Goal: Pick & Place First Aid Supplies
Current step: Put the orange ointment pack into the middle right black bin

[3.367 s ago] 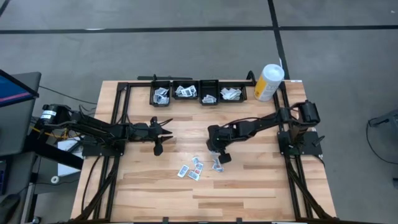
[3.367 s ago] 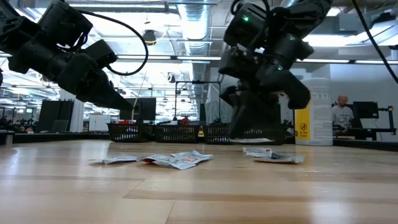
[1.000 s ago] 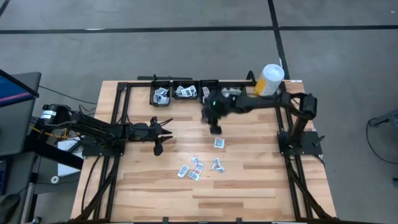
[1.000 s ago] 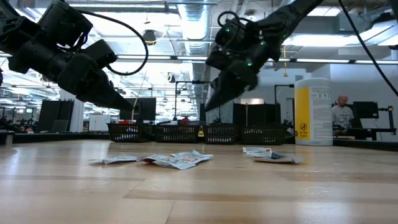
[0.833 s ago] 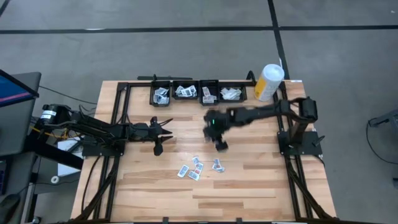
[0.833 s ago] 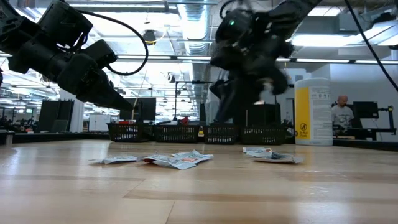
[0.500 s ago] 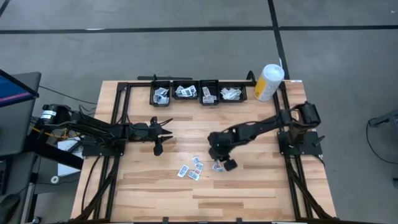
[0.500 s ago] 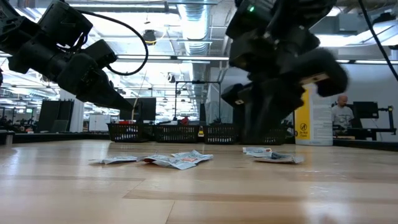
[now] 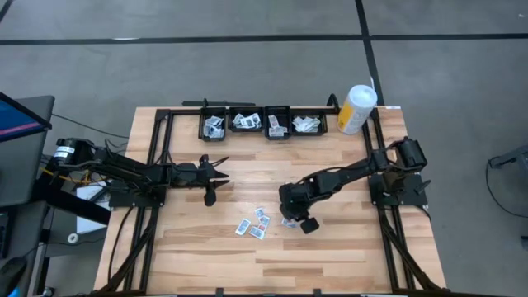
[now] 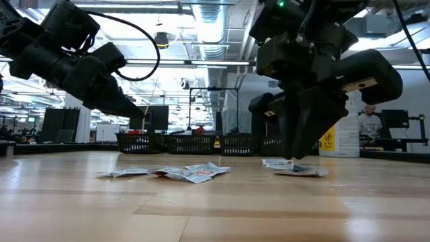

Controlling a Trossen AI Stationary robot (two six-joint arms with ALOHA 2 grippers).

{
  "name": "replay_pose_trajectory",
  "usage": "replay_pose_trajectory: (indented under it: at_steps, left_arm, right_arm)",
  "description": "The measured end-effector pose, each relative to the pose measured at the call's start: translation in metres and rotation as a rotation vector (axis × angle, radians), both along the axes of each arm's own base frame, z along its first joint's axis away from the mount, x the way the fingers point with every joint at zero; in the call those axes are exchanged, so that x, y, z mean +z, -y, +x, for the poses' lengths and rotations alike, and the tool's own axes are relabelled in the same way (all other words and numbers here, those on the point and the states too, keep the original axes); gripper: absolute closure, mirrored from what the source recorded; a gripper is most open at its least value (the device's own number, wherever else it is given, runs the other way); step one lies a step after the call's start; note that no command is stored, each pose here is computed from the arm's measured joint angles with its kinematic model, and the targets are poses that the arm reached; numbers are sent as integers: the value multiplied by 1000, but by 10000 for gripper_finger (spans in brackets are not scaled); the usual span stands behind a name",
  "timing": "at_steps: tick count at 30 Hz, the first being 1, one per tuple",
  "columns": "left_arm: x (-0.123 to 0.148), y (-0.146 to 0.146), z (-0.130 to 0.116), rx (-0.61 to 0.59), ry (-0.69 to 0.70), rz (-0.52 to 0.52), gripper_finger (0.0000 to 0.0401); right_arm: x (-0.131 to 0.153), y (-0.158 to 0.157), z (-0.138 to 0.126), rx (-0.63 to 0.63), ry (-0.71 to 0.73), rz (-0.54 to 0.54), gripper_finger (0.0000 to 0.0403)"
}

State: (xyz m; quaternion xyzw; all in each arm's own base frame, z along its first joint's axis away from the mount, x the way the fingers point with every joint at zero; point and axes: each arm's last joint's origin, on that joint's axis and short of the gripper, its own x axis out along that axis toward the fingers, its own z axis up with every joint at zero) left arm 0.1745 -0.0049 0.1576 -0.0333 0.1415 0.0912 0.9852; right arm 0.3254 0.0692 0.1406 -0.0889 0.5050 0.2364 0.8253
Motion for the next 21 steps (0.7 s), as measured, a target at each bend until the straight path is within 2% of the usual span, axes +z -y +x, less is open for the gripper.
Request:
replay_pose_trajectory:
  at_steps: [8,16,21]
  left_arm:
    - [0,0,0,0,2,0,313]
    - [0,0,0,0,5,0,313]
    - [0,0,0,0,5,0,313]
  right_arm:
    - [0,-3,0,63,37,-84,340]
    - [0,-7,-1,283,105,-191,340]
    - [0,-11,-2,359,132,-214,340]
